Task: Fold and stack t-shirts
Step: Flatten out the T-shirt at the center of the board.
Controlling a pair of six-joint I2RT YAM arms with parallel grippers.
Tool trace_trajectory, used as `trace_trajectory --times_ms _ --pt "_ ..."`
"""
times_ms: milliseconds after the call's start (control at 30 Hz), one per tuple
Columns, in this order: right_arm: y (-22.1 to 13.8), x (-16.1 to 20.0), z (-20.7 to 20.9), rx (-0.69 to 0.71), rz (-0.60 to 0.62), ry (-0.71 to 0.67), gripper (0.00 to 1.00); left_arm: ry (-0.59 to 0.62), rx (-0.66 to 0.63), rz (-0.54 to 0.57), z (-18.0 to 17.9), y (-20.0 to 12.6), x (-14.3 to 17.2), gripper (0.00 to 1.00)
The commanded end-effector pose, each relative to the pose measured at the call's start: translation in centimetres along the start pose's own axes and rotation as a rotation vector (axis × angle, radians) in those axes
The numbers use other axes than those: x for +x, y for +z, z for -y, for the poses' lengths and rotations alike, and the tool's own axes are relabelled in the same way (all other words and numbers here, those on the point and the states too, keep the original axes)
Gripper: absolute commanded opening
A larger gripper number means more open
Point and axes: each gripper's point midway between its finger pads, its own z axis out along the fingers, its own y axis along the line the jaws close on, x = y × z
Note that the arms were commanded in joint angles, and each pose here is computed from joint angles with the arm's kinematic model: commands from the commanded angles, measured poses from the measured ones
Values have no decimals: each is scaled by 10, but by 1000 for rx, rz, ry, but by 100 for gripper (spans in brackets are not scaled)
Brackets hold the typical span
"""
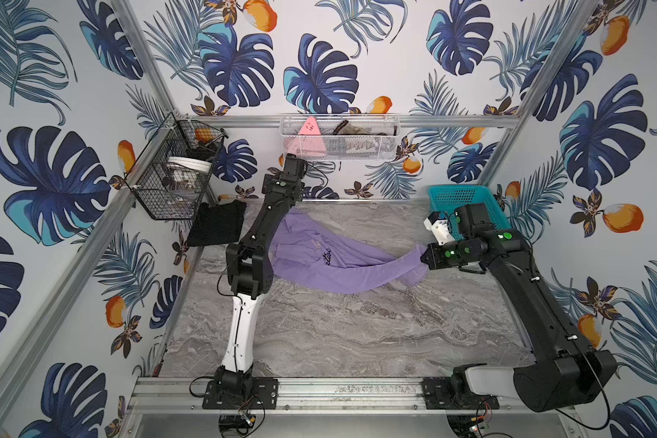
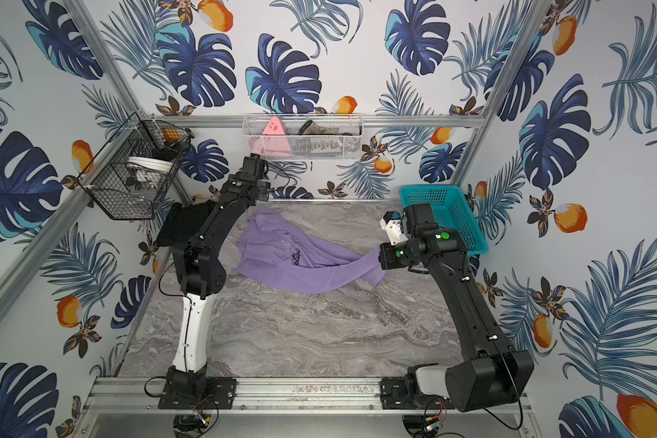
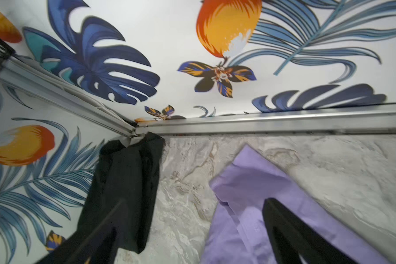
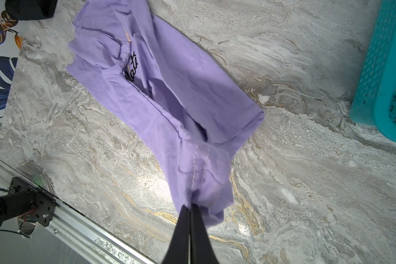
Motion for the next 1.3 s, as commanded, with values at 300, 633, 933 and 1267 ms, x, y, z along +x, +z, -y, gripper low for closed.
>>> trace_trajectory --times_ms 300,633,933,1267 --pt "-1 -3 -7 -39 28 -34 0 -7 283 -385 26 -76 151 98" --pt "-4 -13 -10 -51 37 -56 0 90 294 -735 68 -57 285 91" --pt "-11 -26 -7 -25 63 -89 0 242 170 -861 49 -80 338 90" --pt "-8 -46 7 58 82 -213 0 268 212 -863 14 -138 350 90"
